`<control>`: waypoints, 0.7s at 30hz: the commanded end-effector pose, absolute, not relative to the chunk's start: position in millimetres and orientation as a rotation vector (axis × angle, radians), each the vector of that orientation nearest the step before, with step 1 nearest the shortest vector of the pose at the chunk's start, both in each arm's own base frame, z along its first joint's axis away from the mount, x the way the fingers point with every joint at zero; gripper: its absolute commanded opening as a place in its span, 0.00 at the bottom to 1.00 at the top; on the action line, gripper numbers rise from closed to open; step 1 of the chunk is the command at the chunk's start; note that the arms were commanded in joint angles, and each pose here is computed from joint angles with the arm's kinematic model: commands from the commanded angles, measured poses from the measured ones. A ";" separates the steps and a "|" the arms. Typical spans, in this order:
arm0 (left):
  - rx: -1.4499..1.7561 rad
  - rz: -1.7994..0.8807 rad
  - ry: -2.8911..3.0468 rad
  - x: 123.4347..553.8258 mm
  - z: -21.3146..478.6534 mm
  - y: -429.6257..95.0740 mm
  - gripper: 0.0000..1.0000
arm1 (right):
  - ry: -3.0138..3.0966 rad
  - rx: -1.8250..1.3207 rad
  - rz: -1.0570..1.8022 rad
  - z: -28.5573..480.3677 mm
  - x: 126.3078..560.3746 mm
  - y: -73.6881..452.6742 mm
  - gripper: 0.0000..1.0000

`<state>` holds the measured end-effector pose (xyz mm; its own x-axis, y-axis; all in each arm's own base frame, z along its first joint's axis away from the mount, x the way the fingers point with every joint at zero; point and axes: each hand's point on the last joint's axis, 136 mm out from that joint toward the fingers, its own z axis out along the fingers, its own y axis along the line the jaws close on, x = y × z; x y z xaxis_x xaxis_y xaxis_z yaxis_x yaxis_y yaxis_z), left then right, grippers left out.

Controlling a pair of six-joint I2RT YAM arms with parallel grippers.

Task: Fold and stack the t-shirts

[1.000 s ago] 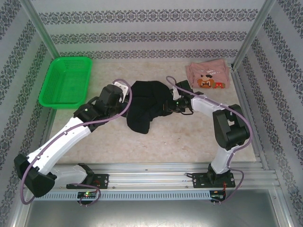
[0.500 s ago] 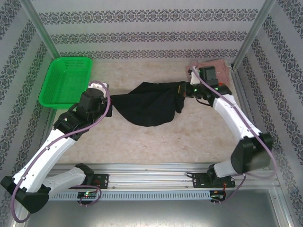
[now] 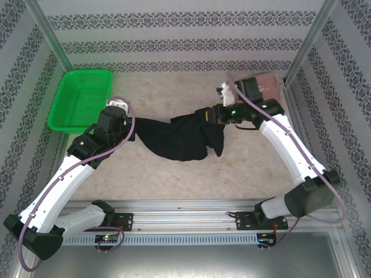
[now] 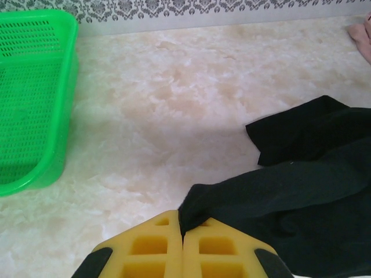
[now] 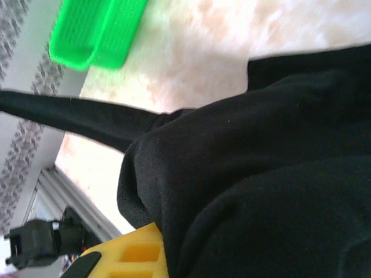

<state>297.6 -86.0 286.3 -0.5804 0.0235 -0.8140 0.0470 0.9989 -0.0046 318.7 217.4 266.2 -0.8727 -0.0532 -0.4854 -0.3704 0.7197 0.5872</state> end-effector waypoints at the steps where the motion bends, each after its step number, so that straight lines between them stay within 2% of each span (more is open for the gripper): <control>1: 0.030 -0.015 2.208 292.8 278.3 -78.6 0.00 | 2.546 -0.292 1.013 246.4 330.7 225.3 0.15; 3: 0.021 -0.010 2.214 290.6 275.8 -75.8 0.00 | 2.562 -0.287 1.083 240.6 341.0 235.2 0.18; 4: 0.014 -0.013 2.216 288.9 274.8 -74.3 0.00 | 2.585 -0.288 1.106 236.0 342.6 239.2 0.24; 6: -0.005 -0.013 2.223 285.5 271.6 -71.2 0.00 | 2.605 -0.314 1.224 233.8 339.3 250.5 0.45; 8: -0.025 -0.012 2.230 281.6 268.2 -67.9 0.00 | 2.600 -0.299 1.224 230.4 339.8 249.7 0.49; 10: -0.038 -0.013 2.236 278.3 265.0 -66.0 0.00 | 2.587 -0.246 1.168 226.8 340.8 236.5 0.59; 14: -0.048 -0.016 2.255 274.7 258.5 -64.9 0.00 | 2.649 -0.214 1.087 212.1 320.0 208.6 0.61; 21: -0.063 -0.040 2.262 277.5 252.1 -68.7 0.00 | 2.895 -0.392 0.850 140.6 238.7 185.0 0.61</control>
